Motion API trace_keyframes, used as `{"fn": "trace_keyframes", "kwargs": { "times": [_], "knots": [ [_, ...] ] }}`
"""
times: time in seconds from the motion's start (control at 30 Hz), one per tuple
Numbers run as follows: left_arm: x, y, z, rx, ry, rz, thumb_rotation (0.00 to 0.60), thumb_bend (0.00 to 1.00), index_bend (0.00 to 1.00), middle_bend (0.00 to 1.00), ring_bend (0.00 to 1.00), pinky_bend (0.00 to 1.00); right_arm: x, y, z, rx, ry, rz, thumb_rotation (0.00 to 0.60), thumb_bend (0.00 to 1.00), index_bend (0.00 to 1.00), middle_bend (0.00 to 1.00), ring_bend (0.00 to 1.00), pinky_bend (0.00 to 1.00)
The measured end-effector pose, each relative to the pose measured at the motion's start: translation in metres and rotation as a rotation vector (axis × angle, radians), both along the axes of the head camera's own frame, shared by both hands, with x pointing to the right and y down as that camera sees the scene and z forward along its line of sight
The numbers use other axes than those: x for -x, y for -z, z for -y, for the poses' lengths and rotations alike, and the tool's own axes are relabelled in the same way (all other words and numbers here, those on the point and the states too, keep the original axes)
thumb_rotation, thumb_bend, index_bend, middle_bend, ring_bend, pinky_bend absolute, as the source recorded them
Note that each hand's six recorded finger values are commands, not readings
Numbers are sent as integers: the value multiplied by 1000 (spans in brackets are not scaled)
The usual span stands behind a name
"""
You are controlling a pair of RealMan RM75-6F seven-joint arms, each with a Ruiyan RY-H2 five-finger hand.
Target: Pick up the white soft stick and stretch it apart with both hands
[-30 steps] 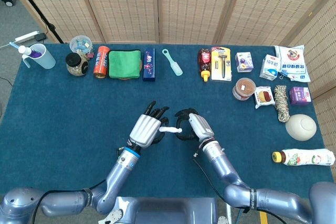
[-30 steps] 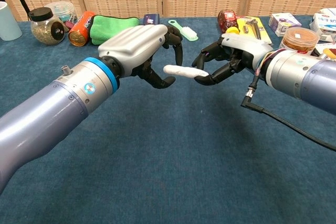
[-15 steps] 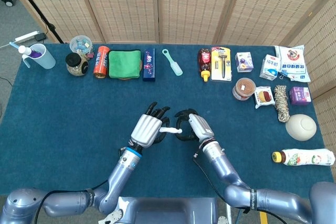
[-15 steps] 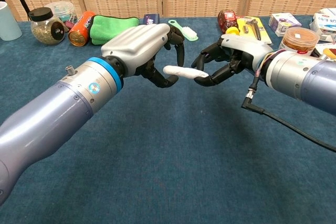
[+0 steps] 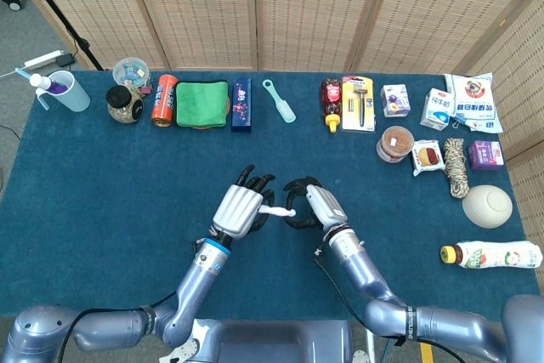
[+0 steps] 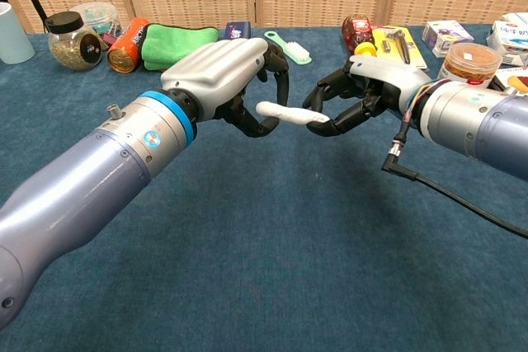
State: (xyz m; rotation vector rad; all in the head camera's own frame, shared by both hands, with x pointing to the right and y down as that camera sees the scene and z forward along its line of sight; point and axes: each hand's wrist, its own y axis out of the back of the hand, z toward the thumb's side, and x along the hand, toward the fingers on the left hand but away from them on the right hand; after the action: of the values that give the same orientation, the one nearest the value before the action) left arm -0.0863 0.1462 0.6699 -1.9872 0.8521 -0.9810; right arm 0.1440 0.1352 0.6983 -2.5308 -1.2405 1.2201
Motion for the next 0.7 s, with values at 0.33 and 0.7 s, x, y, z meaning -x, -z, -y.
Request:
{"fn": "trace_keyframes", "kwargs": {
  "times": [0.33, 0.7],
  "knots": [
    [-1, 0, 2, -1, 8, -4, 600, 360, 579, 242, 278, 85, -3, 0, 0, 2, 1, -2, 600, 359, 628, 282, 166, 0],
    [-1, 0, 2, 3, 16, -7, 600, 375, 596, 258, 291, 95, -5, 0, 0, -2, 3, -6, 600, 355, 634, 283, 169, 0]
  ]
}}
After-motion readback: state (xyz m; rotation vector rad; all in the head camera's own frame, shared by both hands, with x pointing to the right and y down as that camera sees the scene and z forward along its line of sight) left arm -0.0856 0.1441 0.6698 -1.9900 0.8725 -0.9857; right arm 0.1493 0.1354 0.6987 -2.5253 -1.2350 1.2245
